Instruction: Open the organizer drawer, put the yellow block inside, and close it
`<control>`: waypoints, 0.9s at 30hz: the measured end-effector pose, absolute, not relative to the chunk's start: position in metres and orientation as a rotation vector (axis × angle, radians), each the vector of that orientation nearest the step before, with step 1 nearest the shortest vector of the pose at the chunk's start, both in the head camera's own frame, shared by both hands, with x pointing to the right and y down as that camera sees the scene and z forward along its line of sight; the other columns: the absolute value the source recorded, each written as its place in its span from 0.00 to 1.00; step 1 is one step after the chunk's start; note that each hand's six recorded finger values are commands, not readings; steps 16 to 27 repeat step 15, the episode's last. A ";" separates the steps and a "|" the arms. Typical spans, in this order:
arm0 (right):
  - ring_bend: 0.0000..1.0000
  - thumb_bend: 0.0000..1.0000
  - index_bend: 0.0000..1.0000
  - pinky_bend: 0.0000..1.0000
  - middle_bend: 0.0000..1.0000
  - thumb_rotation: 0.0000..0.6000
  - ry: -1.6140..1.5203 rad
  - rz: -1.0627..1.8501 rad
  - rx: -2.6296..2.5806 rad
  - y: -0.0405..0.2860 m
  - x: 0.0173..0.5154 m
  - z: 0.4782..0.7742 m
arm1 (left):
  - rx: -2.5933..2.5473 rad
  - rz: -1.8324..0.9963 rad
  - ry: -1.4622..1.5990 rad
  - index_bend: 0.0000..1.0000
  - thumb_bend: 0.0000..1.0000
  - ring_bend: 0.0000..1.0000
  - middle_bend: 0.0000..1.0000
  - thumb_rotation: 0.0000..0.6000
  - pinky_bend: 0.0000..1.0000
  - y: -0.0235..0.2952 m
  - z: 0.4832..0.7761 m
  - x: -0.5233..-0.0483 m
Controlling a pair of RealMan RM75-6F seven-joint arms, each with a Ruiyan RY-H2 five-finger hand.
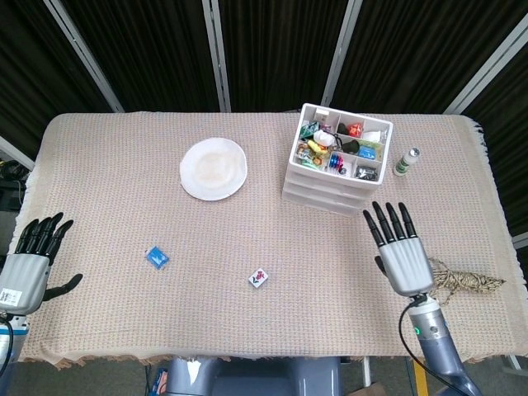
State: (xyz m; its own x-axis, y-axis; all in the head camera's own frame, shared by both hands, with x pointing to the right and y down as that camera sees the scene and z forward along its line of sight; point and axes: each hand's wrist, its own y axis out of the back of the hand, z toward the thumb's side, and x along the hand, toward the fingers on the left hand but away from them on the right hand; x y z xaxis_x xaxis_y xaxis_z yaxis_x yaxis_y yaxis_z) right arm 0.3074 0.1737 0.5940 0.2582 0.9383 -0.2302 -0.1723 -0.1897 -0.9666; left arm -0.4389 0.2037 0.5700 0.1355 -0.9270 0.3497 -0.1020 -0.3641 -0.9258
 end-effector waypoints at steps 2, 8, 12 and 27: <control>0.00 0.09 0.05 0.00 0.00 1.00 -0.847 1.233 -1.451 0.178 0.319 0.586 | -1.623 -1.321 1.010 0.07 0.22 0.00 0.00 1.00 0.00 0.204 0.570 -0.439; 0.00 0.05 0.03 0.00 0.00 1.00 -0.983 1.293 -1.620 0.196 0.360 0.563 | -1.610 -1.328 0.971 0.07 0.22 0.00 0.00 1.00 0.00 0.206 0.571 -0.438; 0.00 0.04 0.03 0.00 0.00 1.00 -0.981 1.326 -1.632 0.205 0.375 0.563 | -1.603 -1.341 0.942 0.07 0.22 0.00 0.00 1.00 0.00 0.207 0.573 -0.438; 0.00 0.04 0.03 0.00 0.00 1.00 -0.988 1.338 -1.646 0.206 0.378 0.565 | -1.603 -1.343 0.941 0.07 0.22 0.00 0.00 1.00 0.00 0.207 0.573 -0.439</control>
